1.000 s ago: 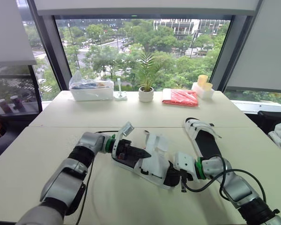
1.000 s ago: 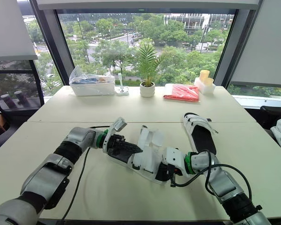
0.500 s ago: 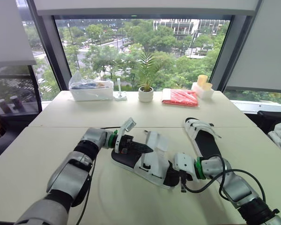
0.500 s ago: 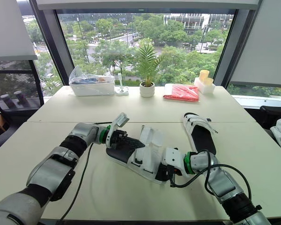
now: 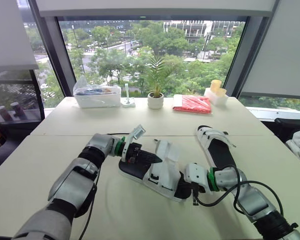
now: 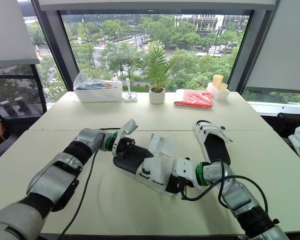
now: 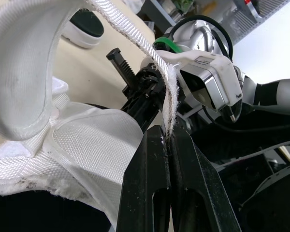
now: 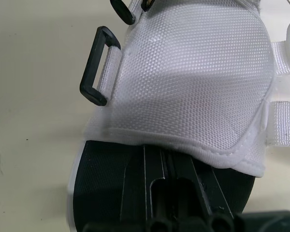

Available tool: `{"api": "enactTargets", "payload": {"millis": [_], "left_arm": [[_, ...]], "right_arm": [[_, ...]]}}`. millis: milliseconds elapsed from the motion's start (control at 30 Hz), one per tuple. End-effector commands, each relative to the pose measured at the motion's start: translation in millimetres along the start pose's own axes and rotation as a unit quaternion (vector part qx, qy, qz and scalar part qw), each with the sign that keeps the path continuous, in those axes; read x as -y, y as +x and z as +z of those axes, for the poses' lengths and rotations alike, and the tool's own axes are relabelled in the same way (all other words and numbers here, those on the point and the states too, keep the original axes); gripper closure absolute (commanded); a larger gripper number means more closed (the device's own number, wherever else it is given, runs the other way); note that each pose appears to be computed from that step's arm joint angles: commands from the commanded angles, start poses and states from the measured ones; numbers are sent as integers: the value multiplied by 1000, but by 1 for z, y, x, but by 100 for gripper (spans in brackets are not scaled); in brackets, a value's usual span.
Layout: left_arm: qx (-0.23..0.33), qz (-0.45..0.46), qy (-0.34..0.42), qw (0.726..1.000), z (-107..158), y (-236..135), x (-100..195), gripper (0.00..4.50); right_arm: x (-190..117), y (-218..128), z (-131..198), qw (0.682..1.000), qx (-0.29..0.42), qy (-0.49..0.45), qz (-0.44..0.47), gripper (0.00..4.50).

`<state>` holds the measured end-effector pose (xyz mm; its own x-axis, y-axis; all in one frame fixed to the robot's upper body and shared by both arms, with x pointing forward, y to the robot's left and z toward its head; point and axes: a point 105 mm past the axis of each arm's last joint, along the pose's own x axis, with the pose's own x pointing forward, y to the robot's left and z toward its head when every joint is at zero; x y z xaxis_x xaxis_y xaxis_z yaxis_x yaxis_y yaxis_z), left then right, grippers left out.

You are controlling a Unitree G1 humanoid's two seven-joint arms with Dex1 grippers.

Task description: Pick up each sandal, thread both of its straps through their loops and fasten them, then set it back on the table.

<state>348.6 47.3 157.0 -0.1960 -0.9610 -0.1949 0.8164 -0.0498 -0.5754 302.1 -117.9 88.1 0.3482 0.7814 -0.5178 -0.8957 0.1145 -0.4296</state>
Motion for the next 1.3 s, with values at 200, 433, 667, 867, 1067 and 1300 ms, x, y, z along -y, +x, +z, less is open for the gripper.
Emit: {"api": "enactTargets", "payload": {"millis": [200,433,667,867,1067,1300], "left_arm": [[-15,-1,26,1000,9,-2,6,448],[-4,-16,19,1000,14,0,11,448],[-4,-22,16,1000,14,0,14,448],[-12,-21,18,1000,9,-1,12,448],[-17,-18,20,999,3,0,8,448],[-28,-18,30,999,-2,2,7,448]], "right_arm": [[-22,13,-18,998,-31,24,38,450],[-23,13,-19,998,-33,24,39,450],[-22,14,-19,998,-34,22,40,450],[-22,14,-20,998,-36,19,41,450],[-23,14,-20,998,-37,18,43,450],[-24,13,-20,998,-37,19,43,450]]}}
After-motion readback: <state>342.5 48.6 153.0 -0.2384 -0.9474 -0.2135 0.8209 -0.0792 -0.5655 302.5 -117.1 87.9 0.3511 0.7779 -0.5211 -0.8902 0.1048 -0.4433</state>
